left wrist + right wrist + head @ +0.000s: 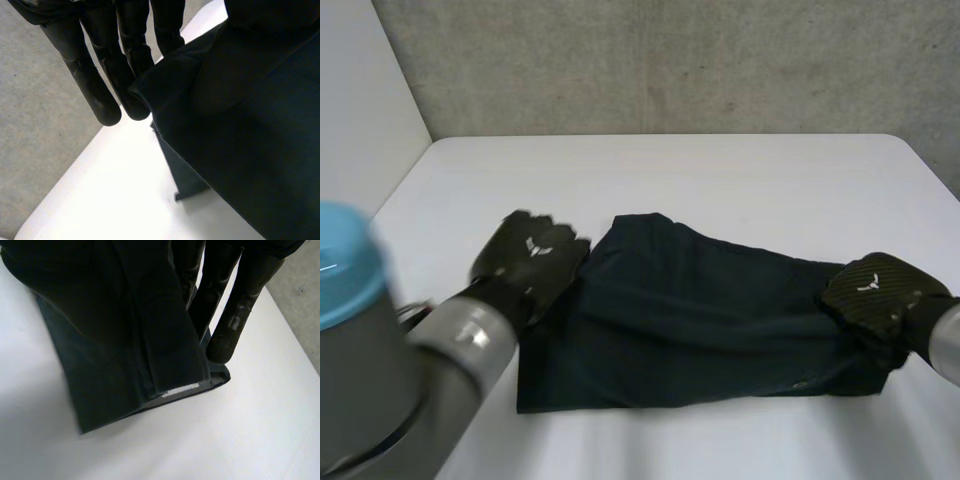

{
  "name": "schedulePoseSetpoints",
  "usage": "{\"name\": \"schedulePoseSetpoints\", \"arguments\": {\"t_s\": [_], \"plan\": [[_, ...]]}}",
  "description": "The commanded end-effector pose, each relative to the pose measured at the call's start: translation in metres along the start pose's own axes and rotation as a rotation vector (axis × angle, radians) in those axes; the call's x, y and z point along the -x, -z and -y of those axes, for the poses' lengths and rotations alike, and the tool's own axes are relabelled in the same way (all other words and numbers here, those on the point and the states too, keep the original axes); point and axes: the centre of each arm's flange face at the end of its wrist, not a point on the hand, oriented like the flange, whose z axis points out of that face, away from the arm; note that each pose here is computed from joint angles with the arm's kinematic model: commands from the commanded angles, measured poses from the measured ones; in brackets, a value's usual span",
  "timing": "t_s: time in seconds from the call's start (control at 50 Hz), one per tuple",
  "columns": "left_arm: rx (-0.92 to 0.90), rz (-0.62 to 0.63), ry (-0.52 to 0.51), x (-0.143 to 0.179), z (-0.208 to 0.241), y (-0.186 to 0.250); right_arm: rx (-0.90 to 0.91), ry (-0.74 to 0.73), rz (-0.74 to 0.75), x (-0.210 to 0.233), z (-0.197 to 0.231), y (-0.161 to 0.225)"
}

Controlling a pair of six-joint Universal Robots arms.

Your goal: Fold the shorts.

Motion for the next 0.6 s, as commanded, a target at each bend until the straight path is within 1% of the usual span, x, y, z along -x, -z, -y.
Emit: {"name": "schedulePoseSetpoints", "arguments": {"t_s": [0.02, 0.08, 0.1, 0.16, 0.18, 0.26, 0.3, 0.32, 0.38, 0.46, 0.54, 0.56, 0.6], "plan": [[-0.153, 0.134, 0.025, 0.004, -0.002, -0.104, 0.023, -0.078, -0.058, -0.024, -0.008, -0.053], [-0.199, 0.17, 0.029, 0.008, -0.001, -0.131, 0.011, -0.095, -0.122, -0.036, -0.008, -0.068], [-0.221, 0.186, 0.029, 0.01, -0.002, -0.149, 0.005, -0.094, -0.169, -0.044, -0.008, -0.077], [-0.235, 0.188, 0.021, 0.011, -0.009, -0.174, -0.006, -0.078, -0.252, -0.056, -0.008, -0.097], [-0.242, 0.188, 0.014, 0.01, -0.014, -0.187, -0.012, -0.072, -0.264, -0.057, -0.007, -0.102], [-0.249, 0.181, 0.003, 0.006, -0.026, -0.213, -0.033, -0.038, -0.289, -0.051, -0.001, -0.127], [-0.249, 0.172, -0.001, 0.002, -0.032, -0.22, -0.037, -0.033, -0.301, -0.051, -0.001, -0.136], [-0.249, 0.166, -0.004, 0.0, -0.034, -0.222, -0.04, -0.032, -0.311, -0.051, -0.003, -0.147], [-0.263, 0.145, -0.012, -0.008, -0.042, -0.23, -0.054, -0.027, -0.324, -0.05, -0.004, -0.158], [-0.343, 0.151, -0.024, -0.013, -0.037, -0.235, -0.094, -0.024, -0.366, -0.052, -0.004, -0.171], [-0.418, 0.221, -0.048, -0.001, -0.023, -0.236, -0.132, -0.033, -0.484, -0.07, 0.005, -0.169], [-0.446, 0.243, -0.051, 0.006, -0.012, -0.233, -0.142, -0.043, -0.537, -0.078, 0.011, -0.164], [-0.472, 0.268, -0.053, 0.017, 0.002, -0.226, -0.165, -0.055, -0.588, -0.088, 0.019, -0.153]]}}
